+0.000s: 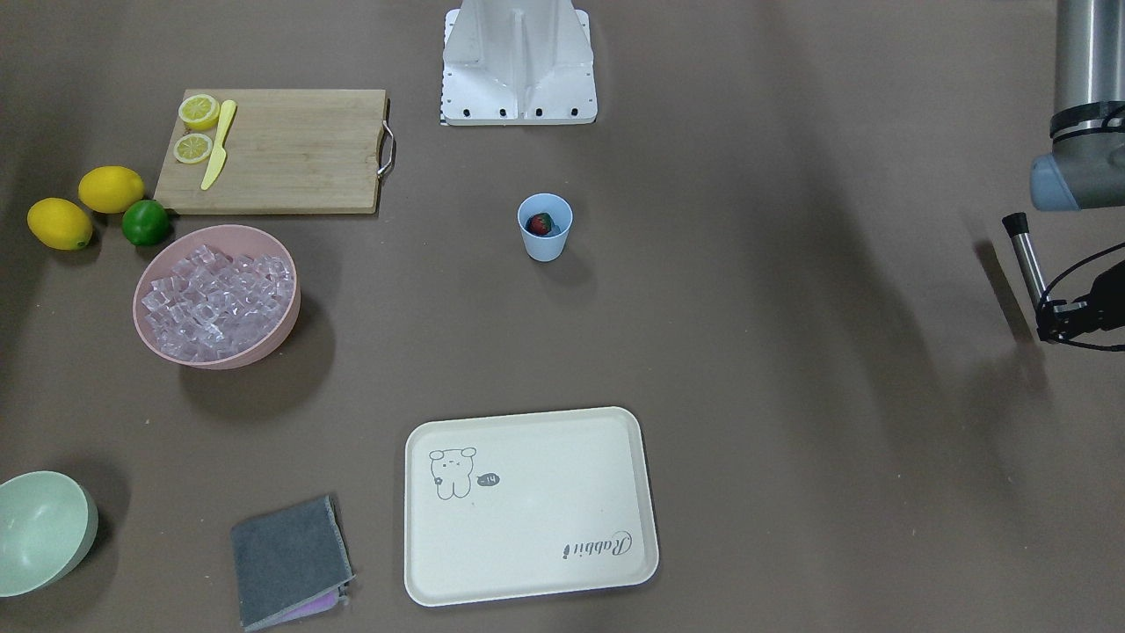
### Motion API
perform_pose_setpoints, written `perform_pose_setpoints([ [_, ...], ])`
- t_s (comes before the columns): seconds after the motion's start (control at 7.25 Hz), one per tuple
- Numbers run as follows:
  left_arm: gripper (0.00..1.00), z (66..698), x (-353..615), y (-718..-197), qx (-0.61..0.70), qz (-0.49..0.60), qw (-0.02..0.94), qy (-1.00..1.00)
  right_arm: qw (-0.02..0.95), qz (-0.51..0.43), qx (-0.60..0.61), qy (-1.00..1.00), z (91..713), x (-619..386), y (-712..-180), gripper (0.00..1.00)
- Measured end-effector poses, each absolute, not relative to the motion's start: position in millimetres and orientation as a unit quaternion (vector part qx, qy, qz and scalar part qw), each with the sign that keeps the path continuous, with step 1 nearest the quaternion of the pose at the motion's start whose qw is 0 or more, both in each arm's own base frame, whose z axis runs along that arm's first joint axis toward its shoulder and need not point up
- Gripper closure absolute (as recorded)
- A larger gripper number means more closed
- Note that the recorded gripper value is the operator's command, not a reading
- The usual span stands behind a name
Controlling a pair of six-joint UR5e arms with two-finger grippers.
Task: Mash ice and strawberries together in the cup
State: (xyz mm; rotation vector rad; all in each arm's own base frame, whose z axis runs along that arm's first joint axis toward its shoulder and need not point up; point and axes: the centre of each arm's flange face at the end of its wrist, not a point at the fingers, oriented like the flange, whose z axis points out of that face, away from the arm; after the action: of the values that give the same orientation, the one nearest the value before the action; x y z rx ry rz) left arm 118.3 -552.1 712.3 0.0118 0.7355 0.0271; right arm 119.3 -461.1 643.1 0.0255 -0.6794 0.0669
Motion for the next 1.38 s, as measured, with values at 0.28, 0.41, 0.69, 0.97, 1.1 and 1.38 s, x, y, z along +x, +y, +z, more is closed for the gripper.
perform_pose_setpoints([
  [0.28, 1.0, 707, 120, -553, 0.019, 0.018, 0.931, 0.364, 0.942, 0.033, 0.013, -0.333, 642, 119, -461, 0.0],
  [0.41, 1.0, 701, 123, -556, 0.024, 0.01, 0.929, 0.368, 0.942, 0.032, 0.013, -0.333, 642, 119, -461, 0.0],
  [0.69, 0.92, 696, 131, -556, 0.028, -0.007, 0.926, 0.375, 0.942, 0.033, 0.013, -0.333, 642, 119, -460, 0.0],
  [0.97, 0.02, 696, 136, -555, 0.029, -0.005, 0.926, 0.377, 0.942, 0.033, 0.013, -0.333, 642, 119, -460, 0.0],
  [1.1, 0.02, 693, 139, -555, 0.032, -0.002, 0.925, 0.379, 0.942, 0.033, 0.013, -0.333, 642, 119, -460, 0.0],
  [1.38, 0.02, 682, 144, -561, 0.04, 0.006, 0.923, 0.383, 0.942, 0.033, 0.013, -0.333, 643, 119, -459, 0.0],
])
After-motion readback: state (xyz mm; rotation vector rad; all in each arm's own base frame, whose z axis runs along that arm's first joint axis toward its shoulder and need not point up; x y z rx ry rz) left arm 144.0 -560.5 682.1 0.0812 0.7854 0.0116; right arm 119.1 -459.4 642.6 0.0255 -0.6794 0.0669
